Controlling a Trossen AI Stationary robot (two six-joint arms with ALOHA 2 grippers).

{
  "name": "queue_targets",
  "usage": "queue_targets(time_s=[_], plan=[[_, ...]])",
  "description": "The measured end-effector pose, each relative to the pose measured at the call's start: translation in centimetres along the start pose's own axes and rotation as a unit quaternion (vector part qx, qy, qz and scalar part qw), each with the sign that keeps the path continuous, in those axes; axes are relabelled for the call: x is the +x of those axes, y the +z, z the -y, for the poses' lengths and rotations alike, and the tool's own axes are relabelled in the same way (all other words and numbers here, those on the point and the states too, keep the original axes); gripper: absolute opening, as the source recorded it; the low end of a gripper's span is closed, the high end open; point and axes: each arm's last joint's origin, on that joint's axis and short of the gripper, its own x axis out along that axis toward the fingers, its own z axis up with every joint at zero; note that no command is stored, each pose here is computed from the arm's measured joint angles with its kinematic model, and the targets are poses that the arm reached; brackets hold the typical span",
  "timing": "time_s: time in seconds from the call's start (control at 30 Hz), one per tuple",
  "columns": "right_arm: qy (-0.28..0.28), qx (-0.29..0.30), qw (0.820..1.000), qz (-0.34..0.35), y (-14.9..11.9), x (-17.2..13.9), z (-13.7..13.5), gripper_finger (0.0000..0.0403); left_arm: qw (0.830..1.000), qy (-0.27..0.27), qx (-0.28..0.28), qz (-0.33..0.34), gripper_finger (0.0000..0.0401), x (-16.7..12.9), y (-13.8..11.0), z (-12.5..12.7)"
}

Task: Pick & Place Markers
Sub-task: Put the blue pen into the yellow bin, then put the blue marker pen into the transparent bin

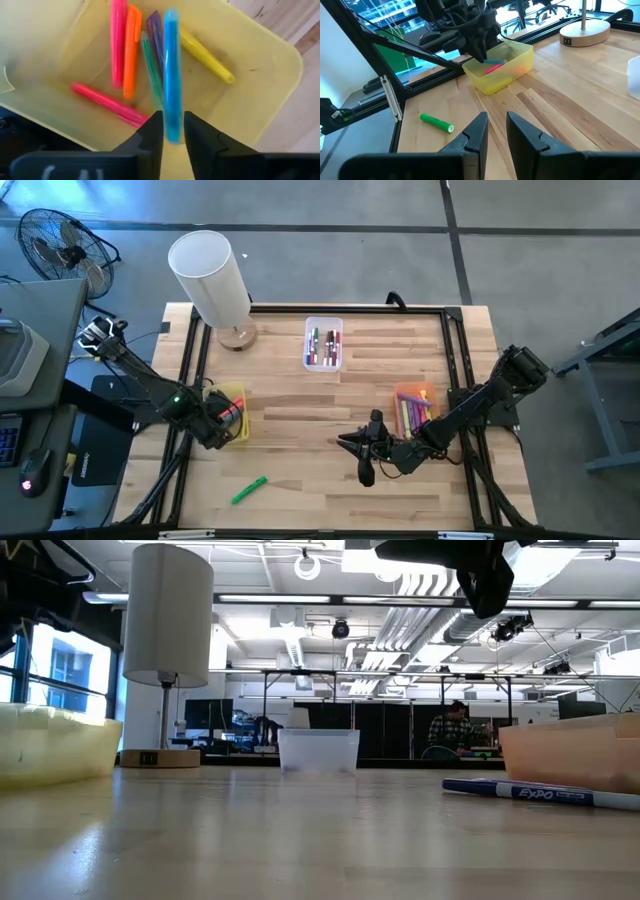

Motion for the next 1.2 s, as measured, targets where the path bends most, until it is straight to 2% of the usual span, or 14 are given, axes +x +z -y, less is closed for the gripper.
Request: queue_targets(time_s=[0.2, 0.4, 0.6, 0.7, 0.8, 1.03, 1.13, 1.2], plan=[[0.000, -0.001, 1.000, -0.001, 0.0, 0.0, 0.0, 0.0059, 1.000, 0.003, 0.007, -0.005, 0.0118, 0.0, 0.0, -0.1], [-0.002, -0.016, 1.000, -0.004, -0.1, 0.0, 0.1, 0.0059, 0.999, -0.021, 0.026, 0.006, 0.0129, -1.3, 0.4, 0.7], [-0.003, -0.066, 0.998, -0.005, -0.1, 0.0, 0.1, 0.0059, 0.988, -0.091, 0.077, 0.098, 0.0098, -3.5, 1.5, 2.7], [-0.003, -0.061, 0.998, -0.005, -0.1, 0.0, 0.1, 0.0059, 0.974, -0.147, 0.110, 0.132, 0.0060, -4.0, 1.9, 4.3], [-0.005, -0.067, 0.998, -0.004, -0.1, 0.1, 0.2, 0.0059, 0.960, -0.174, 0.154, 0.156, 0.0012, -3.6, 2.2, 6.1], [-0.017, -0.105, 0.994, -0.003, 0.2, 0.6, 0.7, 0.0059, 0.942, -0.180, 0.210, 0.192, 0.0003, -1.1, 2.9, 9.6], [-0.023, -0.091, 0.996, -0.006, 0.2, 0.8, 1.0, 0.0052, 0.942, -0.180, 0.218, 0.182, 0.0004, 0.9, 4.3, 10.8], [-0.036, -0.103, 0.994, -0.024, 0.1, 0.8, 1.1, 0.0030, 0.946, -0.166, 0.213, 0.177, 0.0001, 1.9, 5.0, 11.0]])
